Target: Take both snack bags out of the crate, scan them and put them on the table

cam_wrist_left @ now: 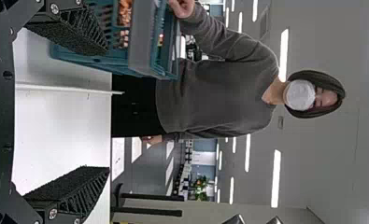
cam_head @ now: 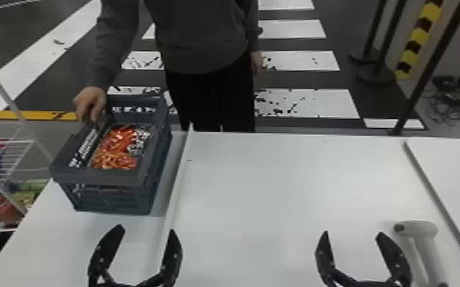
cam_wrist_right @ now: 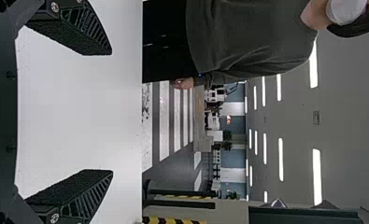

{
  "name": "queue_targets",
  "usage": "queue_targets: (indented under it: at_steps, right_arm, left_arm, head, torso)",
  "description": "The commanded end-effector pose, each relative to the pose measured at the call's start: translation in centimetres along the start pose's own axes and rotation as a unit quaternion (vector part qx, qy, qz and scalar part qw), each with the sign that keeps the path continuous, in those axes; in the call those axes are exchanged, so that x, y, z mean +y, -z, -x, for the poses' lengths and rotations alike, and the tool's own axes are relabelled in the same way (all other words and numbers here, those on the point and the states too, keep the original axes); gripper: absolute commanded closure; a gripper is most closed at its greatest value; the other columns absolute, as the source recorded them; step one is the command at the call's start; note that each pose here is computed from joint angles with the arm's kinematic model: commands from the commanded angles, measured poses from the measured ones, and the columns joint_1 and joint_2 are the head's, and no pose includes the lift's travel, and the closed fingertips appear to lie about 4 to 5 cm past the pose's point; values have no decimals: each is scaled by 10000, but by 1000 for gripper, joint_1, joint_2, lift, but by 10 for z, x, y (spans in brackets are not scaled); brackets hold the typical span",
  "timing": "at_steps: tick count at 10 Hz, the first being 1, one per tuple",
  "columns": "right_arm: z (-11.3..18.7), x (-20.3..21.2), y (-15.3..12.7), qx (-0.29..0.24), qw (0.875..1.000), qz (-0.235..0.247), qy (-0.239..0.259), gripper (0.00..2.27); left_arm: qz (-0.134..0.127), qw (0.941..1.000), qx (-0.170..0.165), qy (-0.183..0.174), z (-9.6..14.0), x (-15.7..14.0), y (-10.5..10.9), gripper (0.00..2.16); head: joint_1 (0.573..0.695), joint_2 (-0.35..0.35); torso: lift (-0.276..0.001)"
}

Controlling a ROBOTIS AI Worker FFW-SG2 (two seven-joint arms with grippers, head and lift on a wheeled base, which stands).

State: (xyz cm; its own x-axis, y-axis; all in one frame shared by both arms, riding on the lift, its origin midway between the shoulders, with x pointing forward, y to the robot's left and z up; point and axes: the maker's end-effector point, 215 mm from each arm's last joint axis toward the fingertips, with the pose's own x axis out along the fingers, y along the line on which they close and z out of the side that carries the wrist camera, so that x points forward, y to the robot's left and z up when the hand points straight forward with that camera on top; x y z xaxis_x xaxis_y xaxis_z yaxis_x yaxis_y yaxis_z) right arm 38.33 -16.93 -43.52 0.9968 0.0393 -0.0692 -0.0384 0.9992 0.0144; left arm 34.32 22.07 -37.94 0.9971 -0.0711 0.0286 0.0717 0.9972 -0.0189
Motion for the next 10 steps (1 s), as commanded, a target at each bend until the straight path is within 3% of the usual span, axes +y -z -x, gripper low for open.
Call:
queue_targets:
  at_steps: [1, 10]
  right_arm:
    - [-1, 0, -1, -6, 10000, -1, -3, 87]
    - [-1, 1, 2, 30, 10000, 0, 4, 87]
  left_arm:
    - [-10, 10000, 1, -6, 0, 1, 0, 120]
    - [10, 10000, -48, -3, -1, 2, -2, 120]
  head:
    - [695, 81]
    - [695, 86]
  torso:
    - [-94]
    - [-94]
